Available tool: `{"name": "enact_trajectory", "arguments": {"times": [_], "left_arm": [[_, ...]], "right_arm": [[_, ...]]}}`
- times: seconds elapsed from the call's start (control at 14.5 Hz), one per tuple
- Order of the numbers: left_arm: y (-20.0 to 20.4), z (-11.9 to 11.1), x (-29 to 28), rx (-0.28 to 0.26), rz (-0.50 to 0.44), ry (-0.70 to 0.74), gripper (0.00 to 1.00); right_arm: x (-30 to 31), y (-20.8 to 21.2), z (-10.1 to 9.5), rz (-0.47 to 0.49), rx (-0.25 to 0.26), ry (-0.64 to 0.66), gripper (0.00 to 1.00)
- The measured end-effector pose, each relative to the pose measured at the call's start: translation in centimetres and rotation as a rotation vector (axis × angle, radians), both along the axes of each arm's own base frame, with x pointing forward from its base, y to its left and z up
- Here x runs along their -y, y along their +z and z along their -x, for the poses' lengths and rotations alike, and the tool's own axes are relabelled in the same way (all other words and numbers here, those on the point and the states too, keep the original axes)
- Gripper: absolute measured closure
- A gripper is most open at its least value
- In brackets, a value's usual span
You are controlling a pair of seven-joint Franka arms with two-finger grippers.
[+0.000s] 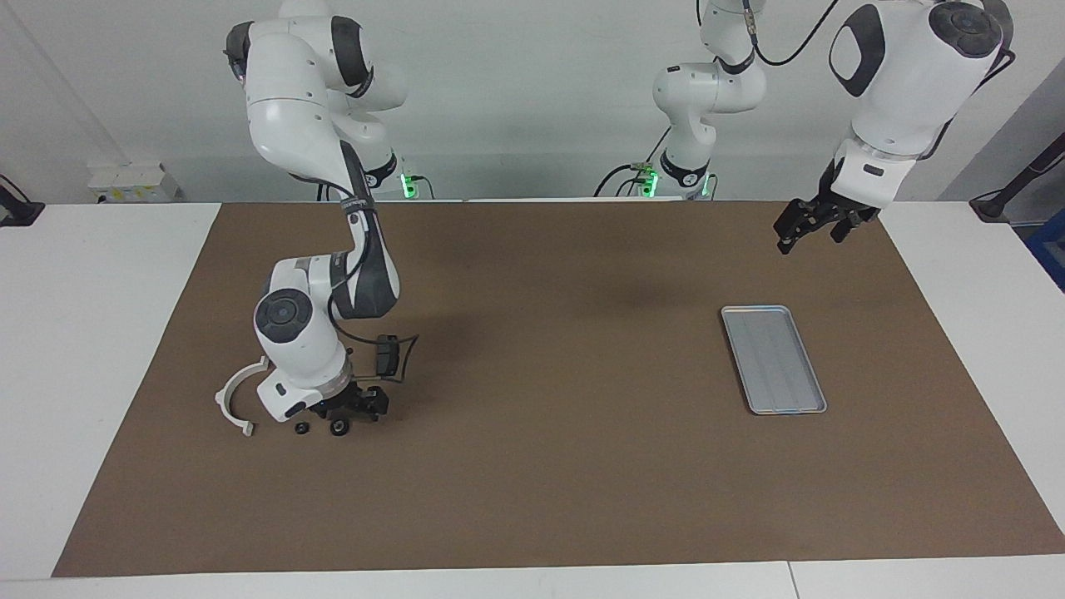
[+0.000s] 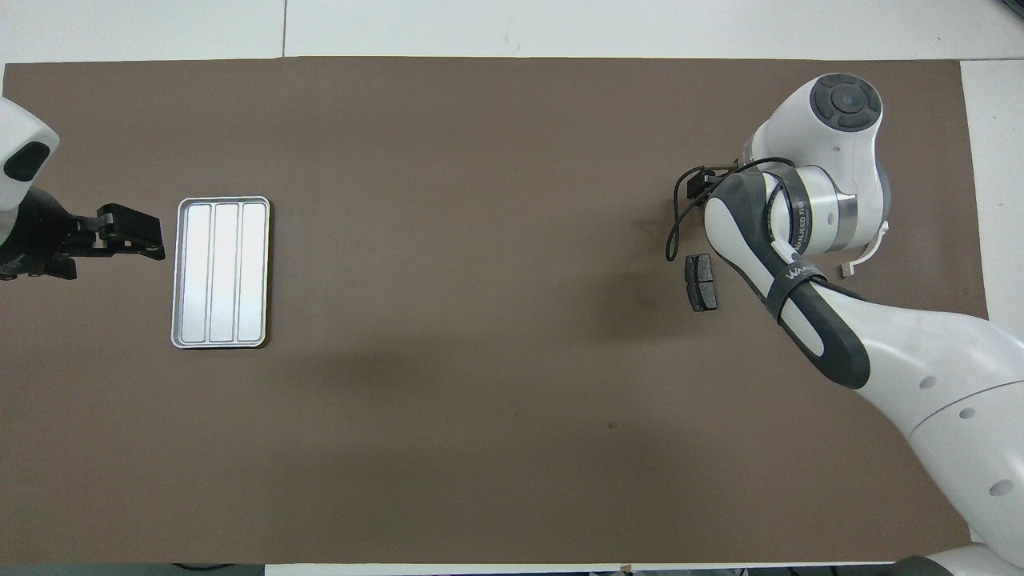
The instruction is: Pick bearing gear from pile to tray
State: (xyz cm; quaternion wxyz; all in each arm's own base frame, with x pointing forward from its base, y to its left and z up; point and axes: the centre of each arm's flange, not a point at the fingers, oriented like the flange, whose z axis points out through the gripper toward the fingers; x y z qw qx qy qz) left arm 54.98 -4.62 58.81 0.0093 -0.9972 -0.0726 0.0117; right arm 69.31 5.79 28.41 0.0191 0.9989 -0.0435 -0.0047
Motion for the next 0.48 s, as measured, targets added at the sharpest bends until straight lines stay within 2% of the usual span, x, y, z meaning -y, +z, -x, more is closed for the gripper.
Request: {"name": "enact_trajectory", "arguments": {"times": [0.34,0.48], "left_arm": [[0.0,0.0,0.0,0.000,0.000,0.000,0.00],[0.0,0.0,0.0,0.000,0.000,0.000,0.00]], "right_arm": [[1.5,0.3,-0.6,0.006,0.014,-0.018,0.00],[2.0,0.5,-0.9,0.004,0.041,-0.025,0.00]]}}
